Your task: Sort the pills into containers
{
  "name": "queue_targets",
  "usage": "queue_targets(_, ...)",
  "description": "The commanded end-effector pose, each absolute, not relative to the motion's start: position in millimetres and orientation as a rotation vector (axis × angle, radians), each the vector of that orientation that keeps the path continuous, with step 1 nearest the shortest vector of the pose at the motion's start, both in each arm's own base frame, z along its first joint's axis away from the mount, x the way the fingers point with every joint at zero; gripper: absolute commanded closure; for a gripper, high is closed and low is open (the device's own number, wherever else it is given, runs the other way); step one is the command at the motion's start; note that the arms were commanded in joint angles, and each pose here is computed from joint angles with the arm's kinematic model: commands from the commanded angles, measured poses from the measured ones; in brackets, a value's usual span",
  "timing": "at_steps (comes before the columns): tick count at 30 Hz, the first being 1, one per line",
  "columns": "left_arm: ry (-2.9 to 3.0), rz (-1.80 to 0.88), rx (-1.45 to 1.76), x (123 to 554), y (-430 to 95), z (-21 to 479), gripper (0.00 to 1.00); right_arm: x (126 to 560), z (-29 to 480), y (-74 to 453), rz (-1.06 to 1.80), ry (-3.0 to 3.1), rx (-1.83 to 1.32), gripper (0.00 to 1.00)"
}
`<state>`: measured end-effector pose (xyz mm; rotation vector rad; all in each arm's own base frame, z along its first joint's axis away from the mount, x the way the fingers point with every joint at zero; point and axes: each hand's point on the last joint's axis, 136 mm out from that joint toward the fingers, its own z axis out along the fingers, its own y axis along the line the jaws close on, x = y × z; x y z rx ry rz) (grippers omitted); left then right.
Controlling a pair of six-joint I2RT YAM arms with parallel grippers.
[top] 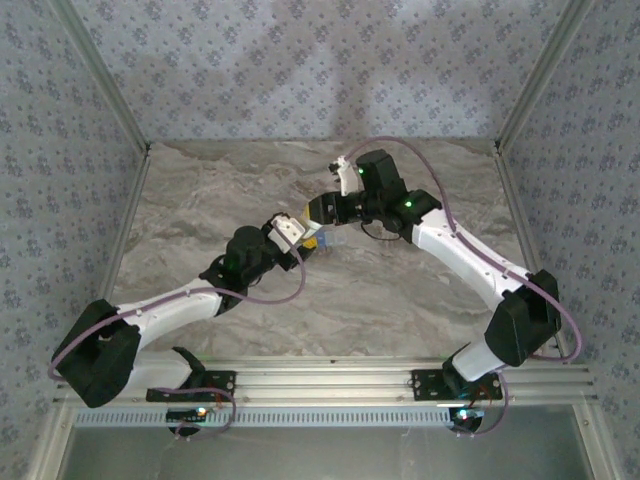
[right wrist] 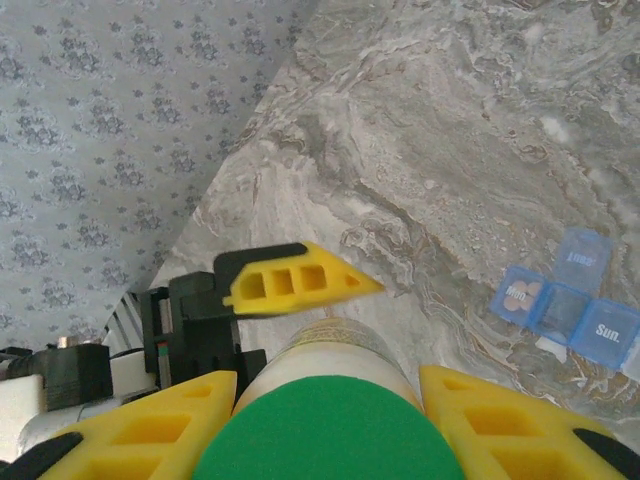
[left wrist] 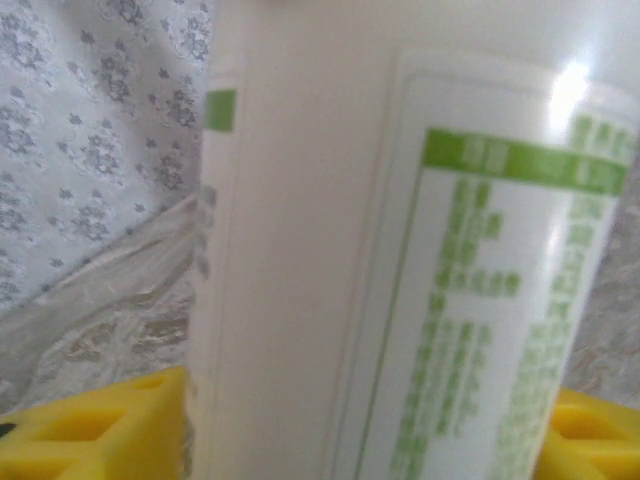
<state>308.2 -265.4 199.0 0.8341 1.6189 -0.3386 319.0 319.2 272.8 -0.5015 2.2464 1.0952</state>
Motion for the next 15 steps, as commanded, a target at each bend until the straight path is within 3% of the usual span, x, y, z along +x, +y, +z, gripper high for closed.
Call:
queue_targets(1, 1.557, -0.353, 0.747, 314, -260, 229, 0.27, 319, 292, 316, 1.135, 2.198, -0.470, 0.92)
queue_targets(15, 1.577, -0.406, 0.743, 315, -256, 227, 0.22, 324, 312, 306, 1.190, 2.094, -0.549, 0.98)
